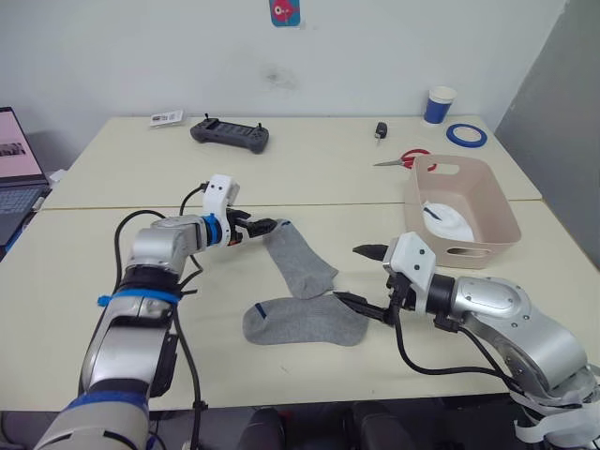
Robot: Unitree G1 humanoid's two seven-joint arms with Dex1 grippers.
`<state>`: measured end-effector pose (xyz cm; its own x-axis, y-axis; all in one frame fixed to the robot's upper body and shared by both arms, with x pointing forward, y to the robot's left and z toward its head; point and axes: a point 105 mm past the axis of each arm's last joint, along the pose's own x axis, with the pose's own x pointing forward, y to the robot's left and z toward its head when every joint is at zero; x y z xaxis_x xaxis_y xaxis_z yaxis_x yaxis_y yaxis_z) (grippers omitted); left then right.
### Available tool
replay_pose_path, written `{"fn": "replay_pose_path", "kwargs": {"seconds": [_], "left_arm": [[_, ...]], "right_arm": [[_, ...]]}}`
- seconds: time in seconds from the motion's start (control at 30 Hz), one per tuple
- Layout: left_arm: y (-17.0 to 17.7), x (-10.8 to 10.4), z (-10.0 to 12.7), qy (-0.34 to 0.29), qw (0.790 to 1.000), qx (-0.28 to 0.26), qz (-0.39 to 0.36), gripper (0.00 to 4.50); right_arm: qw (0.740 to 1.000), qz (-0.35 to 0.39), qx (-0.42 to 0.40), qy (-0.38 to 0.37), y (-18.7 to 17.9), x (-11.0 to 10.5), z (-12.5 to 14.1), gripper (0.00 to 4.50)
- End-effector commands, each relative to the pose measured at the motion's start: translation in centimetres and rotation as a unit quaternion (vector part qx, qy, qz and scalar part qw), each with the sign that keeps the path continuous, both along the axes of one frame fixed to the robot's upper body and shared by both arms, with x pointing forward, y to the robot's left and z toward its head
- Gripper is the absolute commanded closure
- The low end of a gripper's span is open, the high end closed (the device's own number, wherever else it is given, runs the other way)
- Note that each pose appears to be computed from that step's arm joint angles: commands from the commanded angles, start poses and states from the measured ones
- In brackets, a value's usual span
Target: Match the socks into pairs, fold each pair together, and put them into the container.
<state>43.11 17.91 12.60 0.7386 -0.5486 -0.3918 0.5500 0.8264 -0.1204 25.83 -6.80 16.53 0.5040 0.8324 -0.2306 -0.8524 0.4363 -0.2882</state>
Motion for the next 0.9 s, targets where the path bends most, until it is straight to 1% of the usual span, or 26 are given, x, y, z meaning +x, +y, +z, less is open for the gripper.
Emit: {"fn": "replay_pose_path", "kwargs": {"seconds": [0.03,0.13,0.17,0.27,0.4,0.5,0.6,0.63,0.67,0.73,0.9], "left_arm": [[-0.2,0.8,0.0,-0.012,0.999,0.04,-0.013,0.01],[-0.8,0.7,-0.4,-0.005,0.997,0.06,-0.043,0.01],[-1.1,0.7,-0.4,-0.002,0.997,0.06,-0.052,0.41],[-1.5,0.3,-0.6,0.006,0.994,0.069,-0.082,1.18],[-1.5,-0.1,-0.7,0.013,0.993,0.062,-0.096,2.46],[-0.5,-0.2,0.2,0.006,0.995,0.041,-0.085,3.34],[0.9,-0.6,0.5,0.008,0.997,0.027,-0.069,4.33],[1.5,-0.9,0.4,0.011,0.998,0.021,-0.061,4.48],[2.2,-1.4,0.3,0.015,0.998,0.014,-0.052,4.48],[3.7,-2.5,-0.2,0.026,0.999,-0.006,-0.025,4.48],[4.4,-5.2,-0.9,0.041,0.998,-0.04,0.021,4.48]], "right_arm": [[1.0,0.009,0.006,-0.017,0.3,-0.8,0.9,0.0],[1.0,0.007,0.005,-0.015,0.2,-0.9,0.8,0.0],[1.0,0.006,0.004,-0.015,0.2,-0.9,0.8,0.0],[1.0,0.003,0.004,-0.015,0.1,-0.9,0.8,0.0],[1.0,-0.005,0.009,-0.009,0.3,-0.7,0.5,0.0],[0.999,-0.032,0.009,0.02,0.7,0.1,-0.9,0.0],[0.998,-0.047,-0.003,0.039,1.2,0.4,-2.3,0.0],[0.998,-0.05,-0.004,0.045,1.4,0.5,-2.7,0.0],[0.997,-0.054,-0.003,0.049,1.7,0.7,-3.0,0.0],[0.996,-0.074,0.007,0.057,2.6,1.8,-3.5,0.0],[0.99,-0.109,0.038,0.086,4.6,4.5,-4.3,0.0]]}}
